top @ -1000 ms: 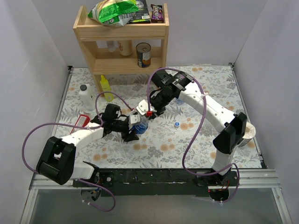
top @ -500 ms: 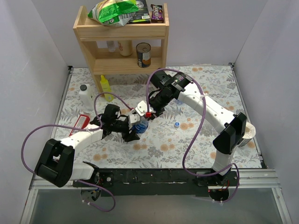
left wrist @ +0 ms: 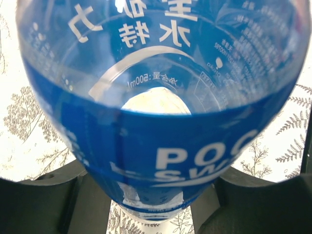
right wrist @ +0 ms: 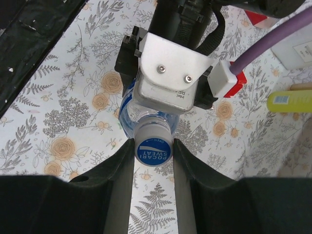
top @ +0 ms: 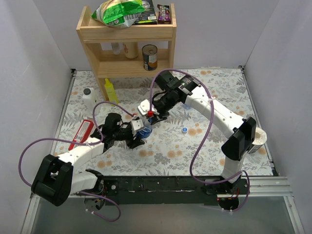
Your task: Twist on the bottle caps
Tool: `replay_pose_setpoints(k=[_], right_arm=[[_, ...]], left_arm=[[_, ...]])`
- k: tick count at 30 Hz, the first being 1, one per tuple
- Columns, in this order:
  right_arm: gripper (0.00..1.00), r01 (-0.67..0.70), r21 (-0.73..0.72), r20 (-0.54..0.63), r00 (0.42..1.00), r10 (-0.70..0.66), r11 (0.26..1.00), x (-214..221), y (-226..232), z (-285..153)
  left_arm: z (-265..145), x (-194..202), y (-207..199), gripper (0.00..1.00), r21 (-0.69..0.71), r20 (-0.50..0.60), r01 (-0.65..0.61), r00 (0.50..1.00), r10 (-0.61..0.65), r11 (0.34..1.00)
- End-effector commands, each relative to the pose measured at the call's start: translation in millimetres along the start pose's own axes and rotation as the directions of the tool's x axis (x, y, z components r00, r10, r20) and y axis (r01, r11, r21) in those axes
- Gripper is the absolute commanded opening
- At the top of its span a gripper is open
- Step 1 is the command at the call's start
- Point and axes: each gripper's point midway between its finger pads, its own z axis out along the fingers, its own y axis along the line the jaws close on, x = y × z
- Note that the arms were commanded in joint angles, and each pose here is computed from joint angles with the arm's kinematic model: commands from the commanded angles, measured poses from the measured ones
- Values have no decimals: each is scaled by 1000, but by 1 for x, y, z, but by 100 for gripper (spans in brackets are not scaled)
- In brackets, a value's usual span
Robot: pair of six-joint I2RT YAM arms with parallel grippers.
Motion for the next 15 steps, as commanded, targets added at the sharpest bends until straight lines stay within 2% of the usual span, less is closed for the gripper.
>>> replay_pose_setpoints(k=[1, 8, 12, 13, 15], right_arm=[[34, -178, -34, -78, 981, 175, 983, 29, 7, 14], [32, -448, -2, -100, 889, 446, 894, 35, -9, 27], [32, -586, -14, -60, 810, 584, 811, 30, -5, 35], [32, -649, -1, -54, 760, 648, 761, 33, -4, 41], [32, -688, 11, -48, 724, 688, 725, 34, -6, 44]], left_arm=[[-2, -54, 18, 0, -61, 135, -99, 985, 106, 993], [-2, -61, 32, 0, -130, 143, -91, 984, 110, 987], [-3, -63, 41, 0, -179, 154, -63, 984, 91, 982], [-3, -62, 42, 0, -186, 153, -58, 984, 87, 981], [-2, -61, 42, 0, -188, 152, -48, 985, 77, 981]])
